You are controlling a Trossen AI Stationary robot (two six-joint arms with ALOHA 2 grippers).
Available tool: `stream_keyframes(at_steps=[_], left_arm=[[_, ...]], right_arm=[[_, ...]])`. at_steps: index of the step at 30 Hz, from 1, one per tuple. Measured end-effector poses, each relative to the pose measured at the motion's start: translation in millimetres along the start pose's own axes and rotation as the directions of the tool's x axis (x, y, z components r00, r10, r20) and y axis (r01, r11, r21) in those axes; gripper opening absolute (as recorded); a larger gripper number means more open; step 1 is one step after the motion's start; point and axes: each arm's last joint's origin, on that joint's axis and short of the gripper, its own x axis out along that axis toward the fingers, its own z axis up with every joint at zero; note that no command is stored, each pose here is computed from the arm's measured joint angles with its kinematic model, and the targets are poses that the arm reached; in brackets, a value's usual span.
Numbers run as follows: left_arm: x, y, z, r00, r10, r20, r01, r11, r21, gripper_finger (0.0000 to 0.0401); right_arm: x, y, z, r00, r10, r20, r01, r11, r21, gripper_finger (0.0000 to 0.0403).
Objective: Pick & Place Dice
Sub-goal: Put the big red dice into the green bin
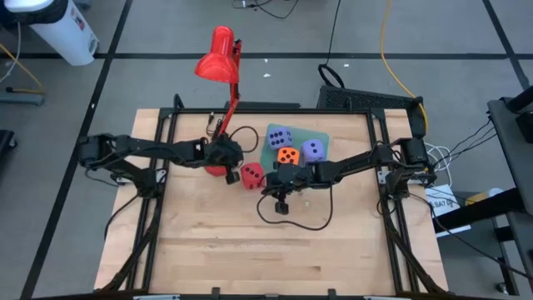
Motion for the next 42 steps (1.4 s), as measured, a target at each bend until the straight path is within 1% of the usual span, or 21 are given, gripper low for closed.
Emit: stream_keyframes(at_steps=[4, 7, 12, 16, 20, 22, 25, 28, 31, 35, 42], left_arm=[[11, -3, -2, 0.995, -0.102, -0.005, 0.102, 0.995, 0.000, 0.0001], [13, -14, -3, 0.986, -0.165, -0.015, 0.165, 0.986, 0.014, 0.0001], [8, -40, -4, 0.973, -0.230, -0.023, 0.230, 0.972, 0.042, 0.0001], [2, -64, -6, 0.958, -0.286, -0.034, 0.288, 0.952, 0.104, 0.0001], [-2, -76, -8, 0.950, -0.309, -0.041, 0.311, 0.935, 0.169, 0.0001], [-4, -76, -8, 0.950, -0.310, -0.050, 0.314, 0.933, 0.175, 0.0001], [-2, -69, -11, 0.954, -0.286, -0.087, 0.297, 0.942, 0.155, 0.0001], [1, -59, -14, 0.958, -0.260, -0.120, 0.274, 0.954, 0.119, 0.0001], [2, -54, -14, 0.954, -0.271, -0.125, 0.282, 0.955, 0.086, 0.0000], [2, -57, -13, 0.934, -0.338, -0.115, 0.348, 0.933, 0.090, 0.0000], [2, -58, -8, 0.934, -0.349, -0.078, 0.356, 0.928, 0.115, 0.0000]], right_arm=[[0, 0, -1, 1.000, -0.003, -0.006, 0.003, 1.000, -0.009, 0.0000], [0, -2, -3, 0.999, -0.032, -0.034, 0.032, 0.999, 0.007, 0.0000], [-1, -2, -11, 0.993, -0.040, -0.113, 0.044, 0.998, 0.032, 0.0000], [-2, 0, -19, 0.981, -0.039, -0.188, 0.053, 0.996, 0.070, 0.0000], [-2, 6, -22, 0.975, -0.034, -0.218, 0.053, 0.995, 0.083, 0.0000], [-1, 10, -22, 0.976, -0.046, -0.214, 0.062, 0.995, 0.072, 0.0000], [-1, 13, -22, 0.975, -0.071, -0.212, 0.086, 0.994, 0.065, 0.0000], [-1, 12, -21, 0.973, -0.128, -0.191, 0.150, 0.983, 0.106, 0.0000], [-1, 9, -19, 0.969, -0.176, -0.171, 0.203, 0.966, 0.161, 0.0000], [-1, 5, -19, 0.970, -0.175, -0.170, 0.206, 0.959, 0.193, 0.0000], [0, 2, -12, 0.979, -0.174, -0.108, 0.191, 0.965, 0.180, 0.0000]])
